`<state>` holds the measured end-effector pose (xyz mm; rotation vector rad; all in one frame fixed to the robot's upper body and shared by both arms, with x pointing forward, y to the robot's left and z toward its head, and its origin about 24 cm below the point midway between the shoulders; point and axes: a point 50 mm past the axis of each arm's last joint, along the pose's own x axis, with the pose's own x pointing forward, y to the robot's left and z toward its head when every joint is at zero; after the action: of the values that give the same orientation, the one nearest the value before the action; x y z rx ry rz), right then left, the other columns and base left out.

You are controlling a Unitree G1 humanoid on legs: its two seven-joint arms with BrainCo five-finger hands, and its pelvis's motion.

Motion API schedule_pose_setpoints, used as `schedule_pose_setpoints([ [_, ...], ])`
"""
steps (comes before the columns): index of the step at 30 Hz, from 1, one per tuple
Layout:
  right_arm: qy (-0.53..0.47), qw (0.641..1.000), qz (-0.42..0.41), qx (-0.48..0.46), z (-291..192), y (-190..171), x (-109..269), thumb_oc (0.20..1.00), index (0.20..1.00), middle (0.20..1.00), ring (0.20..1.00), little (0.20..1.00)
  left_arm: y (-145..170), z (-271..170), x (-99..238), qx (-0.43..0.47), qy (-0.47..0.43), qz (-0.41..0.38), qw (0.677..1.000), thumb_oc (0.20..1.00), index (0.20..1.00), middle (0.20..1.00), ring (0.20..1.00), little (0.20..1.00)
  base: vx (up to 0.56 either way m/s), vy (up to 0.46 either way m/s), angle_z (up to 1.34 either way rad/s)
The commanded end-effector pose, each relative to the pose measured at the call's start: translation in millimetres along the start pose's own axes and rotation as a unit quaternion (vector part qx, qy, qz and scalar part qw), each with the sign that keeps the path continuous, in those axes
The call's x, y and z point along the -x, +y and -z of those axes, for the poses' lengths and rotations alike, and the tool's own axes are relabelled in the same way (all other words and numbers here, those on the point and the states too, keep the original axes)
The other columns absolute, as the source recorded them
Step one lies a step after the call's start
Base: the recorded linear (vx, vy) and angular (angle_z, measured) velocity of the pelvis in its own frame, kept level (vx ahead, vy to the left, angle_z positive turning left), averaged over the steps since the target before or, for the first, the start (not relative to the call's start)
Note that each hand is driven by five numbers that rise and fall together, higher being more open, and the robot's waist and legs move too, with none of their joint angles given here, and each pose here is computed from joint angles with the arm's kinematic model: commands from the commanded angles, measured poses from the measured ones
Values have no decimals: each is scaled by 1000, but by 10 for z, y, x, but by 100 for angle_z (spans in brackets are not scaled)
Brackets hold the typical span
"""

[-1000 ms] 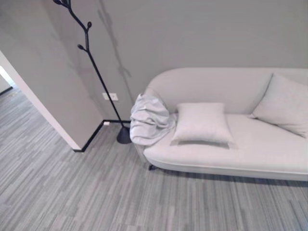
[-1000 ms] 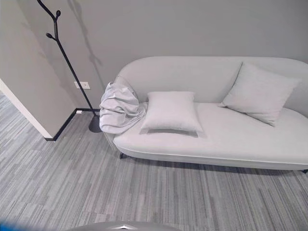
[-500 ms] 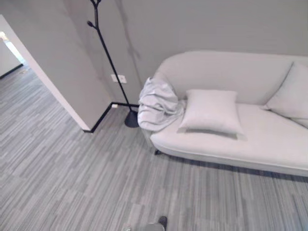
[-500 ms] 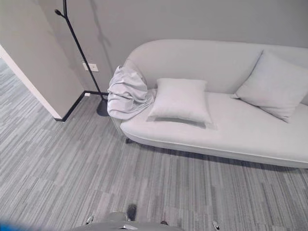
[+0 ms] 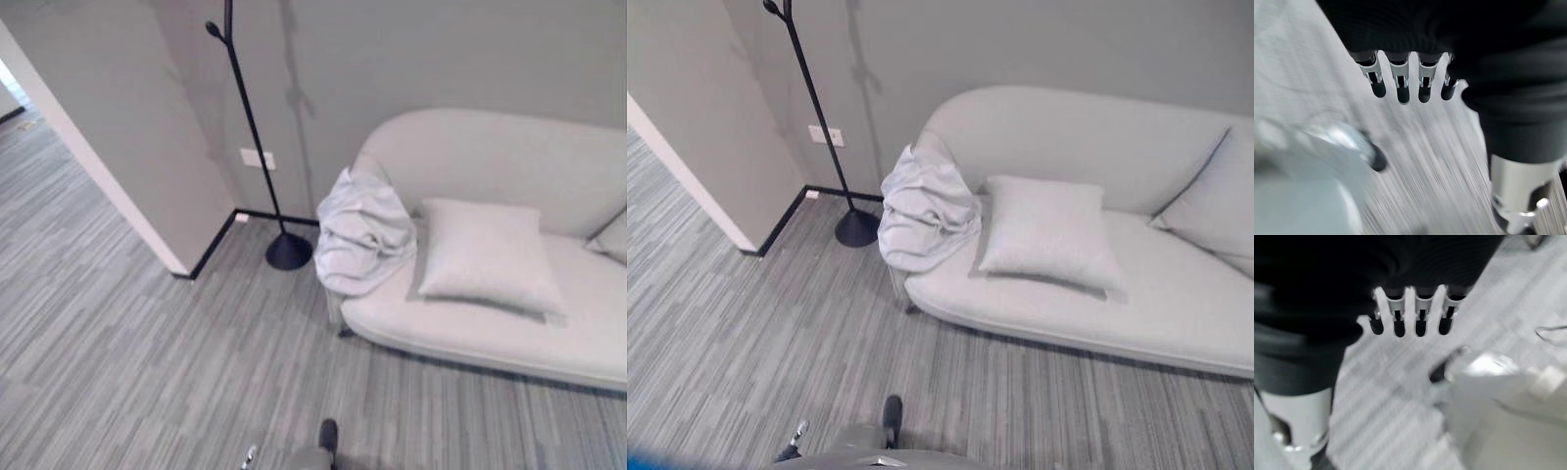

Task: Hang the clothes on the sofa on the clothes rack.

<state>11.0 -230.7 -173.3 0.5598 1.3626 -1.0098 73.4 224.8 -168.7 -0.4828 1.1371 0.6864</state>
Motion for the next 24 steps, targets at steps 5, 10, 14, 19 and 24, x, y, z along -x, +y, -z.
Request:
schedule_pose_setpoints([
  [5,-97,988,-48,106,-461,378,93,1000,1000,1000,1000,1000,118,-38,3,-201,-2,-4,980,1000,1000,1000,1000,1000,165,325,-5],
  [10,-136,980,-72,124,-587,557,156,1000,1000,1000,1000,1000,54,-169,-10,-229,-22,4,973,1000,1000,1000,1000,1000,135,128,-9],
  [14,-125,984,-59,115,-524,458,122,1000,1000,1000,1000,1000,-46,-38,-2,-250,-11,23,968,1000,1000,1000,1000,1000,131,61,30],
  [19,-94,987,-31,128,-377,279,66,1000,1000,1000,1000,1000,44,238,34,-235,34,23,971,1000,1000,1000,1000,1000,204,-29,25],
  [24,-175,955,-73,229,-580,625,182,1000,1000,1000,1000,1000,56,216,32,-131,23,5,991,1000,1000,1000,1000,1000,109,-69,8],
])
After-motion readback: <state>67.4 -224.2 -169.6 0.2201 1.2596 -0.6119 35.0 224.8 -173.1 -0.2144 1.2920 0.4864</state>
